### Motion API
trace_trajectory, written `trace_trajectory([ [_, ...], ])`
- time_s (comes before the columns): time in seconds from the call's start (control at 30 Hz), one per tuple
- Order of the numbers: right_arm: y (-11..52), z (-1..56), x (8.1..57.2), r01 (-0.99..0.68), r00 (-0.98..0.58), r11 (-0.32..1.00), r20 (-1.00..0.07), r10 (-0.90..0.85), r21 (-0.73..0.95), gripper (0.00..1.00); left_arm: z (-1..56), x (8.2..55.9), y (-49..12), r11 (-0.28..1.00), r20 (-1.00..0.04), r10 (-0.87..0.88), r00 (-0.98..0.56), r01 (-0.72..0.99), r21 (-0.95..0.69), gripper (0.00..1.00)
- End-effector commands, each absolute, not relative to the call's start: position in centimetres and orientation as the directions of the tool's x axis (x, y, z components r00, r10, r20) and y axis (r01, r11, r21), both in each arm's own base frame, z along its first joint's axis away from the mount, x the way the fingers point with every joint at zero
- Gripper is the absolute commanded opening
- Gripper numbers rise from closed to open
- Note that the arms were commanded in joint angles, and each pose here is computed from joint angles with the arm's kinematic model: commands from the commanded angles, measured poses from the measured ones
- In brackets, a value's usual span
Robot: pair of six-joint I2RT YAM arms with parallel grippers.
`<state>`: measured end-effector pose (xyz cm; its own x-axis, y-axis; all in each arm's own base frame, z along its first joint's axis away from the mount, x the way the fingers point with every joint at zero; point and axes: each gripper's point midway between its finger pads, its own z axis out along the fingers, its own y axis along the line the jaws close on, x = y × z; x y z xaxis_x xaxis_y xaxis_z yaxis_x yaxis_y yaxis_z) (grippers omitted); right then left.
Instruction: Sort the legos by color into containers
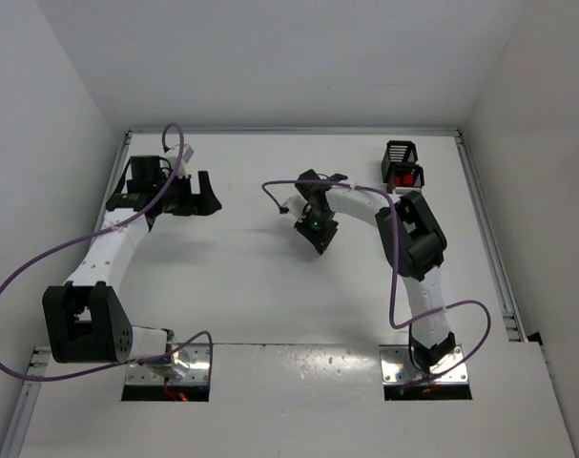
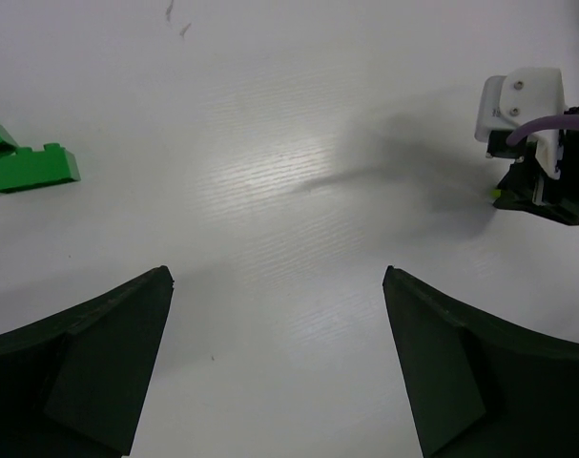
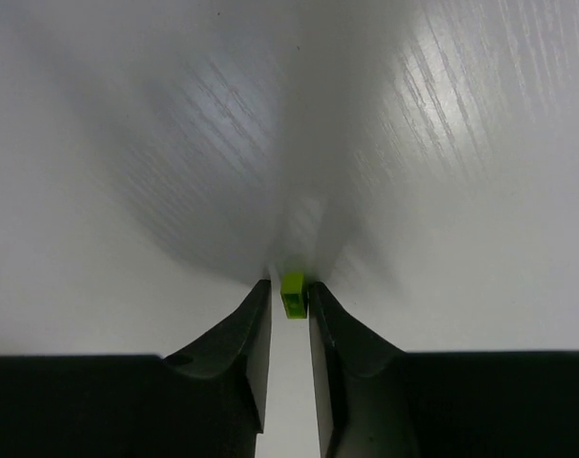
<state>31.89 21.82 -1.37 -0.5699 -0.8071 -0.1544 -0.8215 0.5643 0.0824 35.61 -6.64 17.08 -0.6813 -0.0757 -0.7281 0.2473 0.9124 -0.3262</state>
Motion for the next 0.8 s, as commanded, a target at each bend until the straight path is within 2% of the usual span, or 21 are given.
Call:
trace_trajectory([
  [0.0, 21.9, -1.6, 32.0, -0.829, -0.558, 0.555, -0.167, -0.813, 0.067, 0.21, 19.8, 36.9, -6.2, 0.916, -0.776, -0.103, -0.623, 0.244, -0.317, 0.99],
  [0.13, 21.6, 0.3, 32.5, -0.835, -0.546, 0.548, -0.202, -0.813, 0.049, 0.1, 18.7, 36.4, -6.1, 0.919, -0.757, -0.112, -0.644, 0.222, -0.325, 0.99],
  [0.27, 21.4, 6.5, 34.9, -0.844, -0.502, 0.536, -0.3, -0.811, -0.035, 0.04, 19.5, 36.6, -5.7, 0.928, -0.792, -0.112, -0.6, 0.222, -0.299, 0.99],
  [0.37, 19.8, 12.0, 35.3, -0.823, -0.491, 0.559, -0.363, -0.792, -0.106, 0.03, 19.3, 36.6, -6.7, 0.942, -0.819, -0.027, -0.573, 0.26, -0.213, 0.99],
  [0.47, 15.7, 13.3, 33.6, -0.771, -0.587, 0.63, -0.282, -0.759, -0.091, 0.0, 19.7, 36.7, -8.6, 0.93, -0.824, 0.067, -0.562, 0.335, -0.153, 0.99],
  [0.53, 12.4, 13.2, 32.8, -0.729, -0.626, 0.668, -0.25, -0.739, -0.148, 0.0, 19.6, 36.3, -9.1, 0.91, -0.825, 0.104, -0.556, 0.388, -0.147, 0.99],
  [0.77, 3.4, 14.8, 33.1, -0.523, -0.784, 0.832, -0.278, -0.555, -0.187, 0.0, 19.7, 36.2, -10.4, 0.877, -0.839, 0.183, -0.513, 0.47, -0.097, 0.99],
])
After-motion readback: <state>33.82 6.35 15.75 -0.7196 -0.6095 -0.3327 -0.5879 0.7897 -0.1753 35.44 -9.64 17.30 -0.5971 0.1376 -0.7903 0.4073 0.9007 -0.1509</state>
